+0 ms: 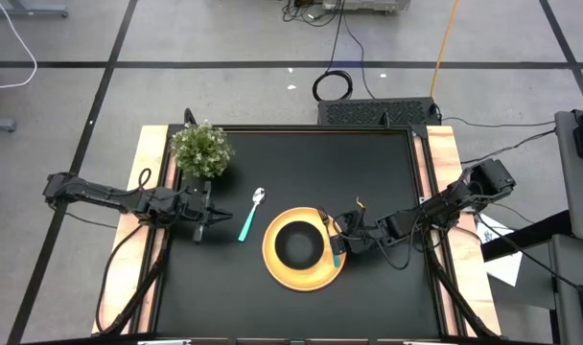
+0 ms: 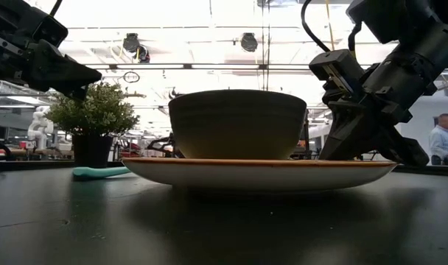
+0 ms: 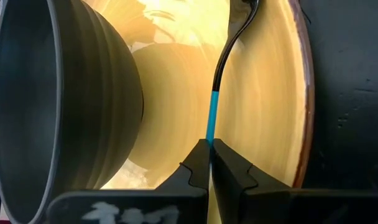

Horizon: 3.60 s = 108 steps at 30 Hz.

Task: Set table place
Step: Put the blue fork on the yellow plate to the right of the black bowl

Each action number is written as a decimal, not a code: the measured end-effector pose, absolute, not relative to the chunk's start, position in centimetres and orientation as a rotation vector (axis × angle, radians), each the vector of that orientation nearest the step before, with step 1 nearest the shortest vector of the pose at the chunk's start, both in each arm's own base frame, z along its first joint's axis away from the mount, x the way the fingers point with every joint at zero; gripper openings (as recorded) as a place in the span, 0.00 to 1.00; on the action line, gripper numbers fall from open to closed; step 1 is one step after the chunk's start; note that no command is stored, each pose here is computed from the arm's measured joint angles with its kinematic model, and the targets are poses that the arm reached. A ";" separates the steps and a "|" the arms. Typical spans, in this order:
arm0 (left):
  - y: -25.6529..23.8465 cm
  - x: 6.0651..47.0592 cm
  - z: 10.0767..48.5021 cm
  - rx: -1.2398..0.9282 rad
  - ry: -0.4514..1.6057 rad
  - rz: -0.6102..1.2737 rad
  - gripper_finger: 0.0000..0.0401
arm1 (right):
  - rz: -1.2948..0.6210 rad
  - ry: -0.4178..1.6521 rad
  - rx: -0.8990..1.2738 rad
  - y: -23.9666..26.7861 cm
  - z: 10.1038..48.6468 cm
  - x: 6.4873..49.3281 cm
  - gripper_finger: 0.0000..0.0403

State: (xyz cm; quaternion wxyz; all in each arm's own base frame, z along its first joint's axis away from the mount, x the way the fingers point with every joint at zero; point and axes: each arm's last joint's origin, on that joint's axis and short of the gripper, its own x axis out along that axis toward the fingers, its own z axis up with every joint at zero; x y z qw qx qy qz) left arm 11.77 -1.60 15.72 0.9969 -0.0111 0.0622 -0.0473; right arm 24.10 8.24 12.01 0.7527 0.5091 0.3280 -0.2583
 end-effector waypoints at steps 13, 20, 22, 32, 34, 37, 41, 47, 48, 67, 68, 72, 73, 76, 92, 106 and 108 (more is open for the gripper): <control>-1.6 11.8 15.7 -0.022 0.124 -0.095 0.08 | -0.540 0.731 1.063 8.2 12.0 24.1 0.00; -1.6 11.8 15.7 -0.022 0.124 -0.095 0.08 | -0.524 0.756 1.062 8.3 11.9 24.0 0.00; -1.6 11.8 15.7 -0.022 0.124 -0.095 0.08 | -0.522 0.763 1.065 8.3 11.9 24.0 0.00; -1.6 11.8 15.7 -0.022 0.124 -0.095 0.08 | -0.520 0.776 1.067 8.0 11.9 24.1 0.00; -1.6 11.8 15.7 -0.022 0.124 -0.095 0.08 | -0.522 0.779 1.066 8.0 11.9 24.1 0.00; -1.6 11.8 15.7 -0.023 0.124 -0.095 0.08 | -0.517 0.787 1.059 8.0 11.8 24.0 0.00; -1.6 11.8 15.7 -0.023 0.124 -0.095 0.08 | -0.511 0.798 1.060 8.0 11.8 24.0 0.00; -1.6 11.8 15.7 -0.023 0.124 -0.095 0.08 | -0.512 0.799 1.062 8.0 11.8 24.0 0.00; -1.6 11.8 15.7 -0.023 0.124 -0.095 0.08 | -0.513 0.799 1.064 7.9 11.8 24.1 0.00; -1.6 11.8 15.7 -0.023 0.124 -0.095 0.08 | -0.507 0.800 1.050 7.7 11.8 24.1 0.00; -1.6 11.8 15.7 -0.023 0.125 -0.095 0.08 | -0.506 0.800 1.049 7.7 11.8 24.1 0.00; -1.6 11.8 15.7 -0.023 0.124 -0.095 0.08 | -0.499 0.810 1.054 7.7 11.8 24.1 0.00; -1.6 11.8 15.7 -0.023 0.124 -0.095 0.08 | -0.496 0.815 1.057 7.7 11.8 24.1 0.00; -1.6 11.8 15.7 -0.023 0.124 -0.095 0.08 | -0.499 0.822 1.060 7.7 11.8 24.1 0.00; -1.6 11.8 15.7 -0.025 0.124 -0.095 0.08 | -0.508 0.901 1.070 7.0 11.5 23.9 0.00; -1.6 11.8 15.7 -0.024 0.125 -0.095 0.08 | -0.505 0.894 1.081 6.8 11.5 24.0 0.00; -1.6 11.8 15.7 -0.024 0.125 -0.095 0.08 | -0.507 0.893 1.084 6.8 11.5 24.0 0.00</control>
